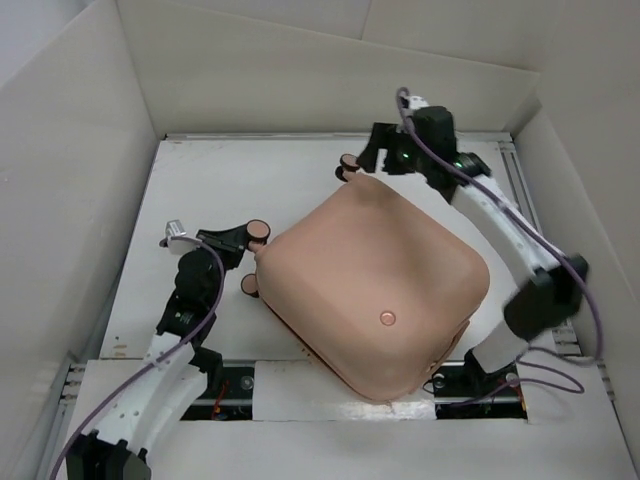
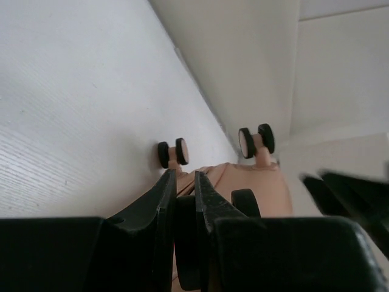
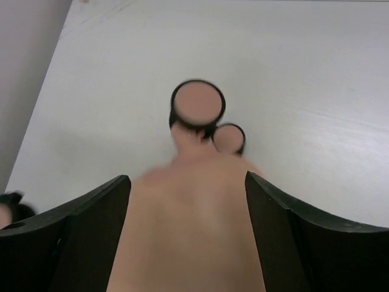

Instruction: Pack the luggage

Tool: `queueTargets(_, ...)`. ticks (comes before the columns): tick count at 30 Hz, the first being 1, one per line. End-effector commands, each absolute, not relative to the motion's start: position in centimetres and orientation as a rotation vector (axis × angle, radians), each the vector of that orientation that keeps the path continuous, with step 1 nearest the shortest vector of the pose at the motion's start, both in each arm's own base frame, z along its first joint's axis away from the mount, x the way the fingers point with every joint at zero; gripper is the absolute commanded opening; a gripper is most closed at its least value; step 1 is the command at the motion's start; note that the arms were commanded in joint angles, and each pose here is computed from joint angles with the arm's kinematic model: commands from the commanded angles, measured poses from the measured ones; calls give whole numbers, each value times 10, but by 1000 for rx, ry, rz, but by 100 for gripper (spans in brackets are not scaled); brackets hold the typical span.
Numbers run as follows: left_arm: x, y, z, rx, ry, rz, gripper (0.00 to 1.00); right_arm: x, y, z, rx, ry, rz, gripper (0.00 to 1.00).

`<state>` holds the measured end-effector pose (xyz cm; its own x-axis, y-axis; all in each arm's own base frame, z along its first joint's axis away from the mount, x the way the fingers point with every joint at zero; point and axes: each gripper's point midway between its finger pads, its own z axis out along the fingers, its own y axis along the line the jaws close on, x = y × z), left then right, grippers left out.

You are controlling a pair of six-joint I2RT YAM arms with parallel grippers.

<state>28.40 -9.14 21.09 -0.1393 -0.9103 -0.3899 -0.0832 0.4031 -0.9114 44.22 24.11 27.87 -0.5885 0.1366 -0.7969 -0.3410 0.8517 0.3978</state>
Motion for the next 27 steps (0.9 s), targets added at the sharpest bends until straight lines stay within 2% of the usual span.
queueTargets(1,300,-99,234,-834,1528,-924,0,367,168,364,16,1902,491,81)
queueTargets(2,304,-97,231,-843,1531,-913,0,348,154,333,56,1947,433,76)
queueTargets(3,313,-92,230,-858,1515,-898,0,310,140,359,77,1835,483,65)
queueTargets(5,323,-90,239,-855,1496,-924,0,282,138,348,111,1783,577,43)
queueTargets(6,337,-83,231,-883,1517,-895,0,269,139,305,118,1855,589,31)
queueTargets(7,348,-86,256,-862,1494,-922,0,253,132,311,160,1803,641,30)
queueTargets(9,368,-85,271,-851,1503,-918,0,238,131,277,182,1856,660,28)
queueTargets(12,407,-84,307,-817,1508,-861,0,218,123,281,207,1795,704,28)
queueTargets(13,428,-75,299,-838,1545,-805,0,217,122,277,207,1812,697,30)
queueTargets(14,441,-69,332,-816,1519,-796,0,215,126,272,172,1837,695,32)
queueTargets(17,480,-29,351,-822,1526,-720,0,202,151,267,-5,1915,782,40)
queueTargets(19,493,-6,354,-830,1534,-694,0,186,169,267,-135,1927,871,46)
queueTargets(20,500,18,346,-857,1537,-653,0,176,169,277,-160,1884,907,52)
queueTargets(23,501,29,342,-866,1540,-653,0,151,175,278,-257,1861,996,64)
queueTargets(26,497,26,327,-868,1543,-668,0,120,196,280,-406,1852,1178,65)
queueTargets(27,495,25,325,-877,1542,-674,0,114,201,276,-433,1861,1218,62)
